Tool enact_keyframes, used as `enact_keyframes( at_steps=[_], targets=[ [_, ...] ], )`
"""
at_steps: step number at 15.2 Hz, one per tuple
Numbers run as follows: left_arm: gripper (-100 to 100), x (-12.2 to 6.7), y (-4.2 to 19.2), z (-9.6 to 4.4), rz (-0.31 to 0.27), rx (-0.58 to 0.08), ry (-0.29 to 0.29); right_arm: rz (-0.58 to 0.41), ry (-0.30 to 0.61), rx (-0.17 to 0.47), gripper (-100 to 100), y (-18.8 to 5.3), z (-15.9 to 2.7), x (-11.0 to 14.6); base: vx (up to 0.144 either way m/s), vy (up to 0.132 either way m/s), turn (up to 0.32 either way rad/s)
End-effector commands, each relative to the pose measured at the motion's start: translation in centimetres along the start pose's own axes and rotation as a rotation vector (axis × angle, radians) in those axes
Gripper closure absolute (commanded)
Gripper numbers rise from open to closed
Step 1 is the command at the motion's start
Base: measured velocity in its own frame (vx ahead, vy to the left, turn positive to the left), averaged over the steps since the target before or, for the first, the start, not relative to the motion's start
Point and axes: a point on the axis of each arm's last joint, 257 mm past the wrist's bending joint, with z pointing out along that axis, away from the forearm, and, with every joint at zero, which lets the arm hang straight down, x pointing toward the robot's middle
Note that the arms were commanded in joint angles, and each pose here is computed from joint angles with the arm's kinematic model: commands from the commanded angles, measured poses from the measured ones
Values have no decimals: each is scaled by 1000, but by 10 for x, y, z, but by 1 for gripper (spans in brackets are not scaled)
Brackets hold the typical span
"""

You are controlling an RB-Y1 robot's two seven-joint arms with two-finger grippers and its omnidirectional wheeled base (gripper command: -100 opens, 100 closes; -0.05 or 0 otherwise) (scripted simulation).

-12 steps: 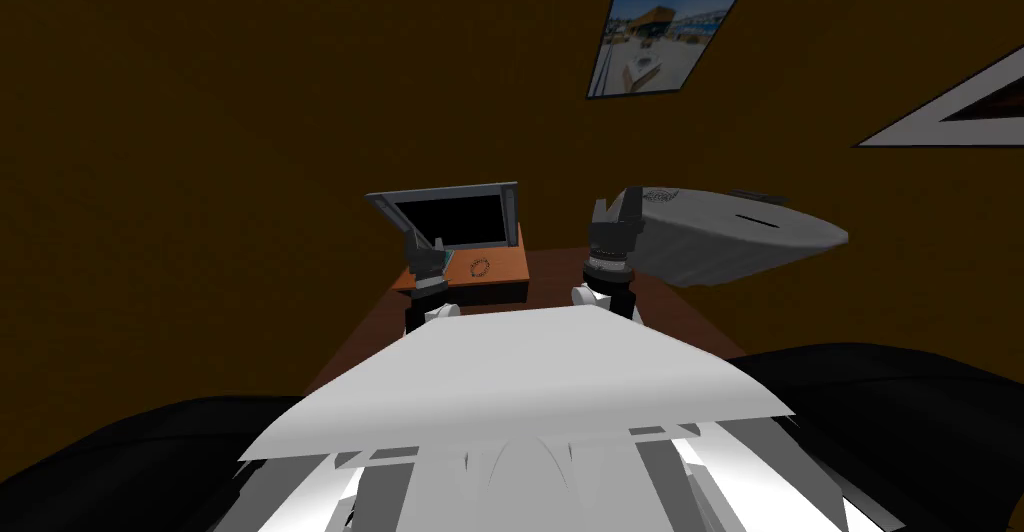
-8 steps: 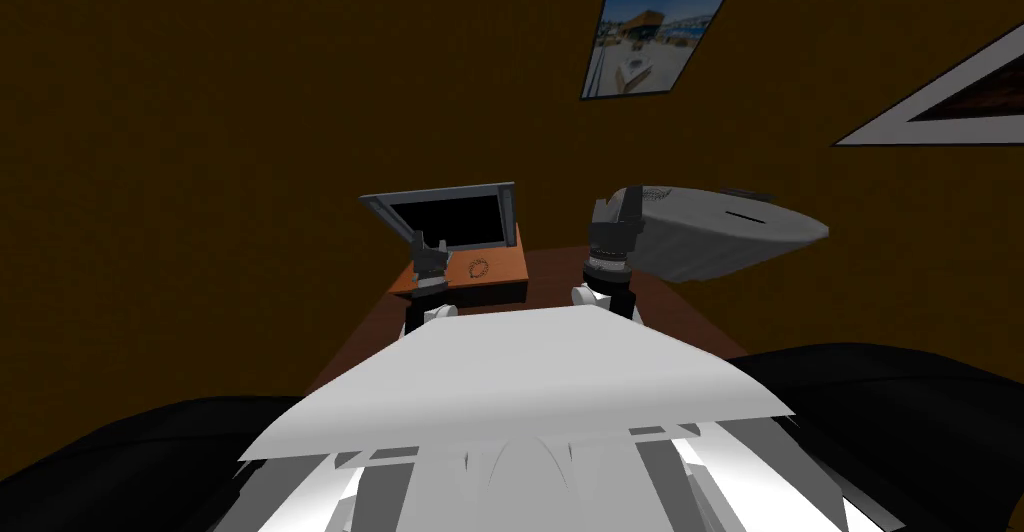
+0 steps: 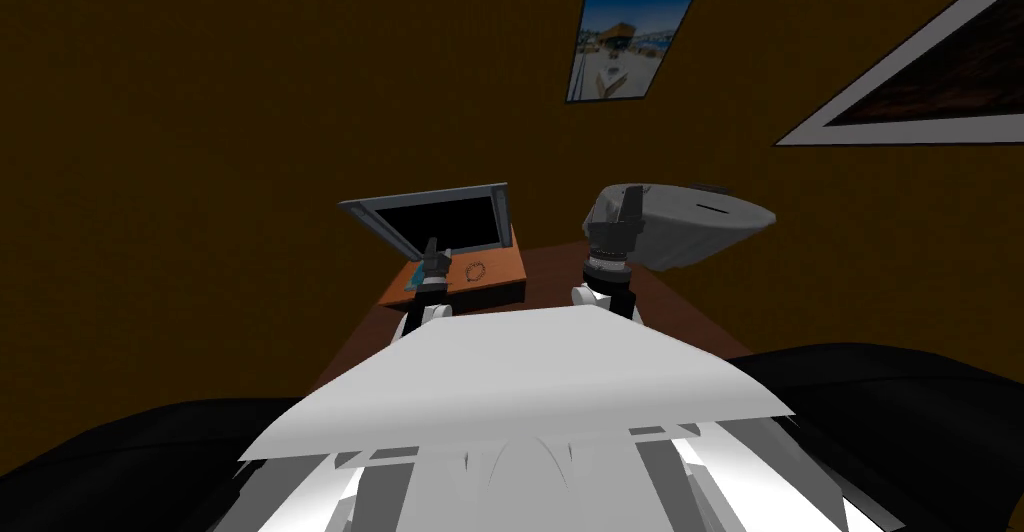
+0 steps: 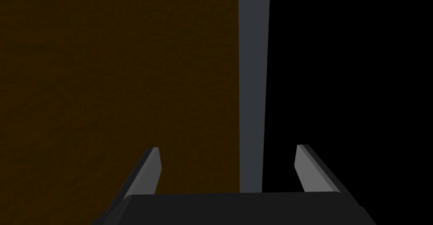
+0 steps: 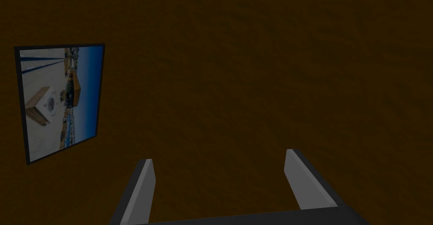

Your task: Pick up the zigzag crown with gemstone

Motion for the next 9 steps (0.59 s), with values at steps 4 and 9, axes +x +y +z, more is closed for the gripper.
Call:
enact_keyframes(
  at_steps=[4,9],
  targets=[
    [-100,-13,37,3,23,-114,-10,0,0,0,0,0,0,0,0,28,-118],
    [-100,-31,80,1,36,-244,-32,0,0,0,0,0,0,0,-3,47,-165]
  ],
)
